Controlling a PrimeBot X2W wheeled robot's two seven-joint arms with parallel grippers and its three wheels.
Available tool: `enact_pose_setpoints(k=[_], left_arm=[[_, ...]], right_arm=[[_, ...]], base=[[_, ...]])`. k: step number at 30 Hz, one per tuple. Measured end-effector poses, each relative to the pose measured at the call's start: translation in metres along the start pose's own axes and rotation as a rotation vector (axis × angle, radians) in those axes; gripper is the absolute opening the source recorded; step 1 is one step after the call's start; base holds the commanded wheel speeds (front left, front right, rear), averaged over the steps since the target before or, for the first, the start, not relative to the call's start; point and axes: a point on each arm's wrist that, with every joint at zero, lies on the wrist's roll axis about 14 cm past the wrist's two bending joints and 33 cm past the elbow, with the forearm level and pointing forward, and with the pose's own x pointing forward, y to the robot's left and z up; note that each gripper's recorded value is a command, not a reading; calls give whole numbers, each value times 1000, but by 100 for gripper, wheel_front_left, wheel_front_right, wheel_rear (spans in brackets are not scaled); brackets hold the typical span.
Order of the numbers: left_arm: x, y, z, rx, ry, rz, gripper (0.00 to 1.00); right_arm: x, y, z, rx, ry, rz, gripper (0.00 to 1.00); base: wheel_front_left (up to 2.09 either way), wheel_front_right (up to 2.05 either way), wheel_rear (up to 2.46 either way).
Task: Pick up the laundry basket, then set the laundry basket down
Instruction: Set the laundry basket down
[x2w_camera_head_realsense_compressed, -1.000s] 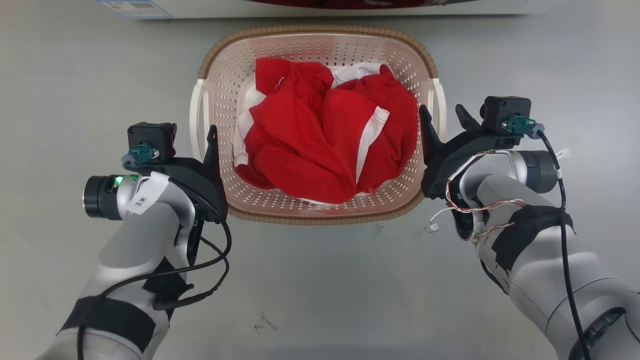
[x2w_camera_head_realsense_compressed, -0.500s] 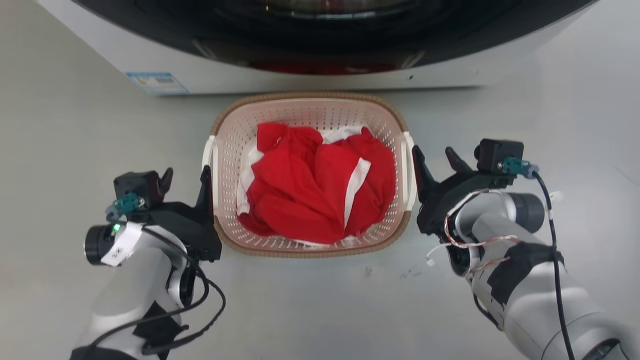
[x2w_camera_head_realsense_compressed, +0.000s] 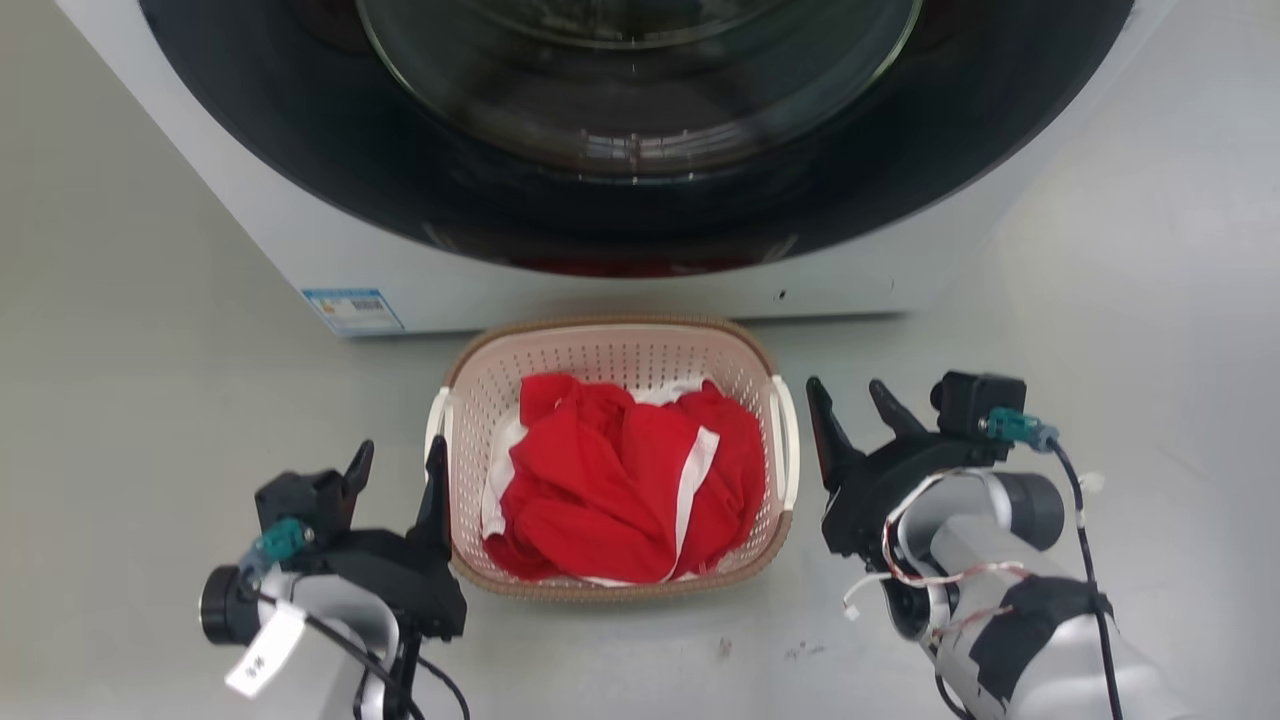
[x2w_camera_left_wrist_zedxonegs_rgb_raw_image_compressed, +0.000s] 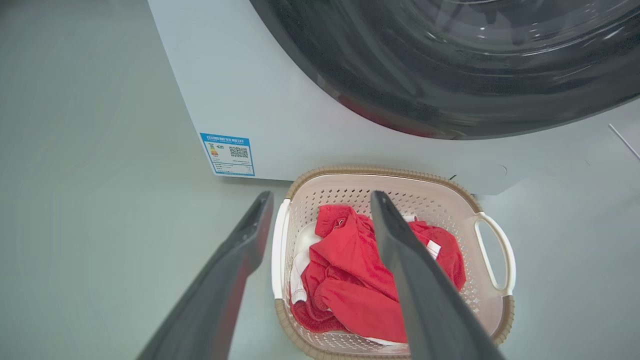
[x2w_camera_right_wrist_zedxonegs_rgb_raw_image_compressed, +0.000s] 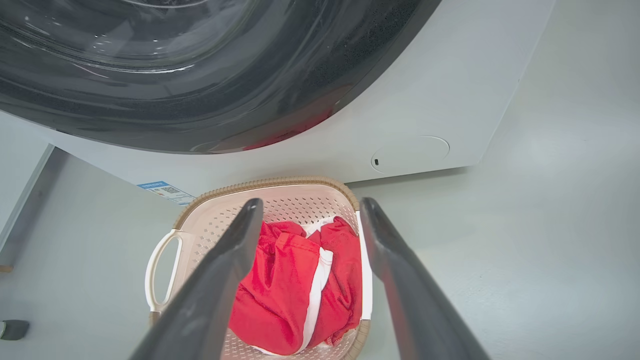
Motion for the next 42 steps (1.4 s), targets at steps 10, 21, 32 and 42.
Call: enact_pose_setpoints(k=[10,21,32,42], left_arm=[[-53,-15,29,38,-141,-32,100],[-126,-22,37,67,-264,-49,100],[-166,-19,53,81,-374,-37,100],[-184,-15,57,88,-416,-13,100]], right_arm=[[-51,17,11,-14,-96,22,100],[-119,33,19,-30,-248,50,100],[-165,45,33,-41,-398,80,100],[-189,39,35,-49,-476,32,100]], base=[[0,0,0],[0,0,0],[0,0,0],[0,0,0]])
